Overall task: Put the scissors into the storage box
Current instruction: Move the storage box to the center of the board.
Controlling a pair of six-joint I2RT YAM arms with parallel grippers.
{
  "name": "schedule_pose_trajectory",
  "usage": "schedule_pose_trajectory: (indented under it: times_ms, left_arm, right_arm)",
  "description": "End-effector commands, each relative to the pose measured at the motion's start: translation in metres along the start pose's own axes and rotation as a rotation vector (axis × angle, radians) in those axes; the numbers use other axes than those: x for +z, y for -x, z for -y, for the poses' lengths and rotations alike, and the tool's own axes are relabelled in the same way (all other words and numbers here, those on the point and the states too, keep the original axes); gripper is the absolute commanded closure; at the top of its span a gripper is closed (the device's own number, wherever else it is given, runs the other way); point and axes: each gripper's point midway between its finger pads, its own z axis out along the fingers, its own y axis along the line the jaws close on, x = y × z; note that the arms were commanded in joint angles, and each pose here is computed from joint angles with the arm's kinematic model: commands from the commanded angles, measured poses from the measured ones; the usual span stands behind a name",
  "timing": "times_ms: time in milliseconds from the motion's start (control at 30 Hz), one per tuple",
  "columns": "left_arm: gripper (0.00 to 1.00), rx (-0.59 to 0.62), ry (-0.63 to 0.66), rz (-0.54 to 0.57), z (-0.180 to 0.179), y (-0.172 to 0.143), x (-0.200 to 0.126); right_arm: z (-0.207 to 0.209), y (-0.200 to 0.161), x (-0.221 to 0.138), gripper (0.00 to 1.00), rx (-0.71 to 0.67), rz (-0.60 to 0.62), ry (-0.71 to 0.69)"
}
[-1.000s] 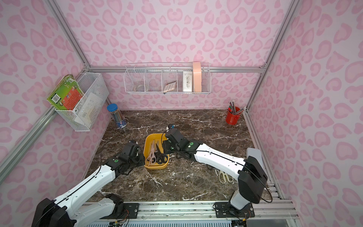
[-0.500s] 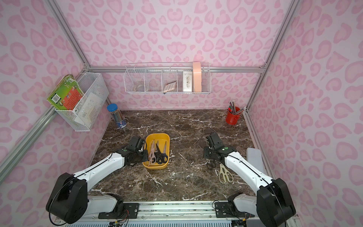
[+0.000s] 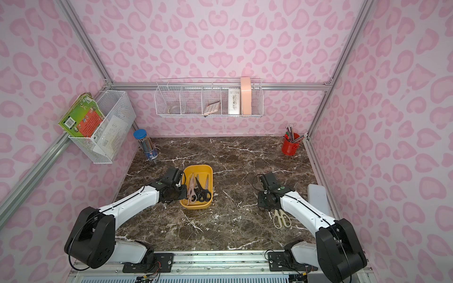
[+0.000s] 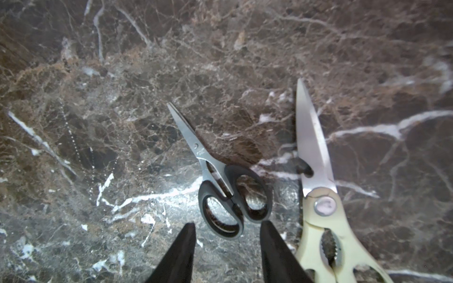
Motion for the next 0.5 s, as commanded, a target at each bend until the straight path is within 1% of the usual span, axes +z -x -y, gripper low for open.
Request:
schedule_pose_trajectory:
  times_ms: [0,67,167,300,467]
  left_arm:
    - [1.00,-0.014,-0.037,-0.006,0.012,-0.003,-0.007]
    - [1.00,0.002,-0.051,-0.017,0.020,-0.005,-0.009]
    - [1.00,0.032,-0.026,-0.034,0.025,-0.011,-0.011]
    - [1.00,0.039,-0.031,-0.060,0.028,-0.019,-0.005]
    - [1.00,0.040,-0.025,-0.074,0.028,-0.023,-0.002]
  right_arm:
    - [0.003,-0.004,0.004,0.56,-0.002,-0.016,-0.035]
    - [0.003,-0.007,0.009,0.56,-0.011,-0.035,-0.045]
    - [0.006,-0.006,0.014,0.57,-0.025,-0.037,-0.077]
    - [0.010,0.002,0.017,0.56,-0.058,-0.006,-0.104]
    - [0.007,-0.005,0.031,0.58,-0.099,-0.063,-0.097]
